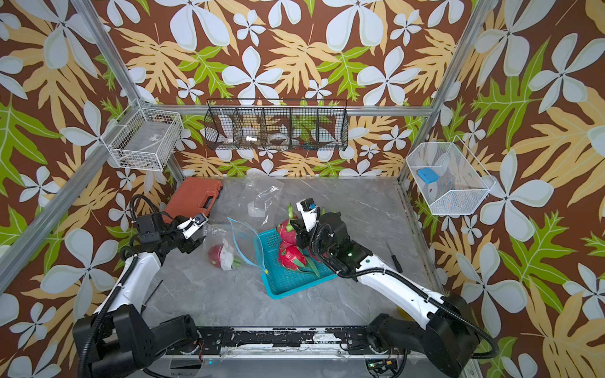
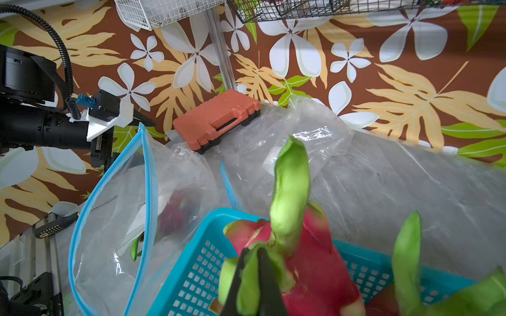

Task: Open the zip-top bag and take out the dragon fruit
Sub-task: Place the dragon fruit in the basket.

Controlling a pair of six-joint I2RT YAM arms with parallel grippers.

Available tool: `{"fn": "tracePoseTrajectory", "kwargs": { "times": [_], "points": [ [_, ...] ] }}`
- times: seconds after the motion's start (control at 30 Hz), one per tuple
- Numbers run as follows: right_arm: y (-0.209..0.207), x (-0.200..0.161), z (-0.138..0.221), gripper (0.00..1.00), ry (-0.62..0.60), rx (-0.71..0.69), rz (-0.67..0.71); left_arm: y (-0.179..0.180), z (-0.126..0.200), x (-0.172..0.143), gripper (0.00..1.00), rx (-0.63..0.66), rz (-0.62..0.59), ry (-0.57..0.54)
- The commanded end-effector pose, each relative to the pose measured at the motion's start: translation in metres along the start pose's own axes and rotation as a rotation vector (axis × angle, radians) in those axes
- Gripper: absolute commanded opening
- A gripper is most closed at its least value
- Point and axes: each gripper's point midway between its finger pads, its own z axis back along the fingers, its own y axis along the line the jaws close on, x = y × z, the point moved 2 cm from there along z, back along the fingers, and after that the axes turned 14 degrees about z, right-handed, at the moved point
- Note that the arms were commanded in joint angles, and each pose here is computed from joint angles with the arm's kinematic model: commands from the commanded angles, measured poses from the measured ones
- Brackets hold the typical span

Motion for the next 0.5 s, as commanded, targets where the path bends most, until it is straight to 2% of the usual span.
{"fn": "tracePoseTrajectory", "kwargs": {
  "times": [0.0, 0.17, 0.33, 0.4, 0.47],
  "points": [
    [-0.013, -0.009, -0.003, 0.00, 0.011, -0.031, -0.047, -0.012, -0.001, -0.017, 0.82, -0.065, 0.016, 0.037],
    [-0.057, -0.050, 0.003, 0.00, 0.100, -0.161, -0.157, -0.020, -0.008, -0.034, 0.82, -0.092, 0.038, 0.082],
    [-0.080, -0.071, 0.024, 0.10, 0.184, -0.344, -0.112, -0.027, -0.008, -0.035, 0.82, -0.114, 0.034, 0.069],
    [-0.084, -0.074, 0.032, 0.20, 0.199, -0.384, -0.100, -0.028, -0.008, -0.034, 0.82, -0.120, 0.032, 0.063],
    [-0.086, -0.075, 0.039, 0.45, 0.202, -0.407, -0.086, -0.029, -0.008, -0.035, 0.82, -0.123, 0.033, 0.065]
  ]
}}
